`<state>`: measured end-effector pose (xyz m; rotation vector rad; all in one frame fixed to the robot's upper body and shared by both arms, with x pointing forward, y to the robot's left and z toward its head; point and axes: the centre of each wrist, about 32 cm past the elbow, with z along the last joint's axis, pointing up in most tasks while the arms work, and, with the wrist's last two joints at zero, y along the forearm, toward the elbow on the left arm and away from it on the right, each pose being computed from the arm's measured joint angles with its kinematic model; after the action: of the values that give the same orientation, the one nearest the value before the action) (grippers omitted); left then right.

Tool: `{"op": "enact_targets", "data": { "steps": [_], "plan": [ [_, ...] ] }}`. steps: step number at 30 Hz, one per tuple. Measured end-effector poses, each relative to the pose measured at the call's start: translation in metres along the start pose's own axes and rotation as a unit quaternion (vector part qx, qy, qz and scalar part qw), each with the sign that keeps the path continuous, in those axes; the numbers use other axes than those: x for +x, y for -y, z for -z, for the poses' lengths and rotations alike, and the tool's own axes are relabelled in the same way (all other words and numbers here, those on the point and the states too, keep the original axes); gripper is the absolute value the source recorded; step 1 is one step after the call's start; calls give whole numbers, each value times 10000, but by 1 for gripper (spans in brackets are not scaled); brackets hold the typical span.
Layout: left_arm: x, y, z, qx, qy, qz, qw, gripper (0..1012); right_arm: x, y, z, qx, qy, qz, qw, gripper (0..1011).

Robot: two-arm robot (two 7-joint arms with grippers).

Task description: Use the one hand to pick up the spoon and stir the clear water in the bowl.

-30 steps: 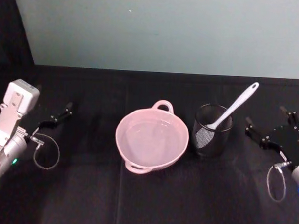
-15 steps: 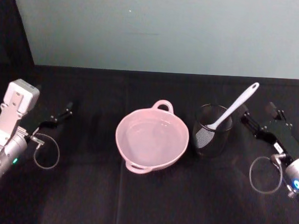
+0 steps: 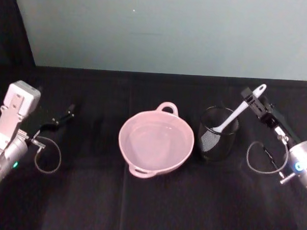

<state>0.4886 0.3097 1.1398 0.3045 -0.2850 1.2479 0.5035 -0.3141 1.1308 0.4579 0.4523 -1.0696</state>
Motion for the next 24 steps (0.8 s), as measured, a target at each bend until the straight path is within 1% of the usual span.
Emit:
{"op": "enact_targets", "data": {
  "steps": [1, 5, 6, 7, 8, 11, 16, 19, 20, 21, 22, 24],
  "plan": [
    [0, 0, 0, 0, 0, 0, 10000, 1011, 3, -18, -1, -10, -103, -29, 9999, 1004],
    [0, 0, 0, -1, 0, 0, 10000, 1011, 13, -35, 13, -10, -189, -76, 9998, 997],
    [0, 0, 0, 0, 0, 0, 10000, 1011, 22, -37, 21, 1, -213, -111, 9997, 958],
    [0, 0, 0, 0, 0, 0, 10000, 1011, 26, -40, 25, 6, -225, -127, 9997, 948],
    [0, 0, 0, 0, 0, 0, 10000, 1011, 29, -42, 29, 10, -238, -140, 9996, 908],
    [0, 0, 0, 0, 0, 0, 10000, 1011, 38, -55, 45, 15, -294, -200, 9994, 863],
    [0, 0, 0, -1, 0, 0, 10000, 1011, 38, -67, 60, -12, -320, -235, 9992, 693],
    [0, 0, 0, 0, 0, 0, 10000, 1011, 39, -68, 61, -18, -319, -239, 9992, 632],
    [0, 0, 0, 0, 0, 0, 10000, 1011, 40, -67, 60, -13, -321, -240, 9992, 570],
    [0, 0, 0, 0, 0, 0, 10000, 1011, 40, -66, 60, -8, -323, -239, 9992, 551],
    [0, 0, 0, -1, 0, 0, 10000, 1011, 41, -66, 58, -1, -323, -238, 9992, 488],
    [0, 0, 0, 0, 0, 0, 10000, 1011, 44, -60, 56, 10, -317, -234, 9992, 449]
  ]
}}
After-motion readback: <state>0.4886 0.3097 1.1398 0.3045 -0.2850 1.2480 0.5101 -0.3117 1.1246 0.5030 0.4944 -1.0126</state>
